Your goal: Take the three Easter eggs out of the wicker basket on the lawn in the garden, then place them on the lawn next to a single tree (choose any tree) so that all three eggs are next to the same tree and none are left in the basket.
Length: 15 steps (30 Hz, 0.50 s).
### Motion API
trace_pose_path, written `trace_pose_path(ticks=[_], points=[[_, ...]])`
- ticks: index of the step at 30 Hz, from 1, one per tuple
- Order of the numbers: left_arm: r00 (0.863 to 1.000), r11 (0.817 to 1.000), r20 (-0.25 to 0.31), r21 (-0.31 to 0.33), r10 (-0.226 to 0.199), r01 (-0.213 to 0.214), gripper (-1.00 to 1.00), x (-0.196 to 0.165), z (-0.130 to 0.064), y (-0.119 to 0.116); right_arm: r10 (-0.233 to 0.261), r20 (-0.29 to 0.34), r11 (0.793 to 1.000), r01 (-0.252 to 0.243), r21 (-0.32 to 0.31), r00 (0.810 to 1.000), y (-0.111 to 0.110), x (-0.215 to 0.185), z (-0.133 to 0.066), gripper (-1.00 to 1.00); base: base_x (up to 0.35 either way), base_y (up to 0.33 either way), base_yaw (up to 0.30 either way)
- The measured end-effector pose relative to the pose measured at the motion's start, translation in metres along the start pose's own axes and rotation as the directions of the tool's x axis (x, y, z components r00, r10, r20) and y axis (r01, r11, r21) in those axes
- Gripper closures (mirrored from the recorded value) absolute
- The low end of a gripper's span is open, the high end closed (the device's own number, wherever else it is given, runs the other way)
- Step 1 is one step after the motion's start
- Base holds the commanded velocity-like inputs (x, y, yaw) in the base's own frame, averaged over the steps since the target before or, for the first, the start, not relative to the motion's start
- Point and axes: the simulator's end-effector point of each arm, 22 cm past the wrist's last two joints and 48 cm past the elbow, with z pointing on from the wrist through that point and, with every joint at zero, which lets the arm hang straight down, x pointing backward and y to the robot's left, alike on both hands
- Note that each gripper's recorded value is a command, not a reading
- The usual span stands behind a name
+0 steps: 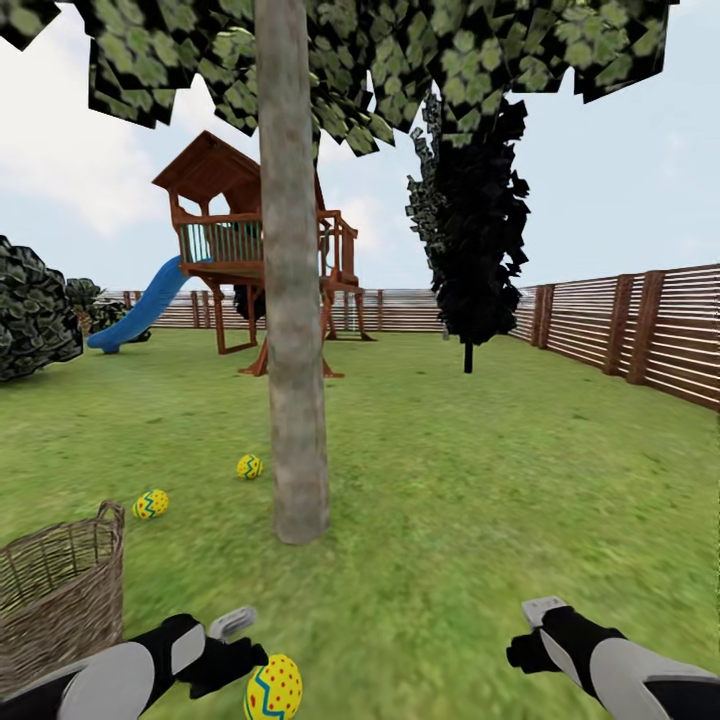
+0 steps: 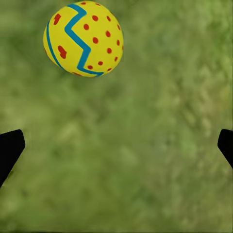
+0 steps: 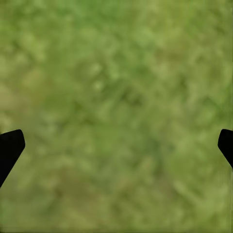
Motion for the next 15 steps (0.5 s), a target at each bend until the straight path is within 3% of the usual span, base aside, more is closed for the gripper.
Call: trace_pose_path(ticks=[5,15], points=[[1.000,0.998,0.013,-0.061,0.012,-0.011,-1.00,0.000,-0.001,0.000,-0.061,0.009,0.998,0.061,0.012,0.998,0.003,-0.005,-0.005,-1.00,0.000,0.000,-0.107],[0.999,0.998,0.039,-0.061,0.013,-0.011,-1.00,-0.009,-0.012,-0.002,-0.069,0.033,0.997,0.068,0.020,0.997,0.000,-0.015,-0.015,-1.00,0.000,0.000,-0.116]])
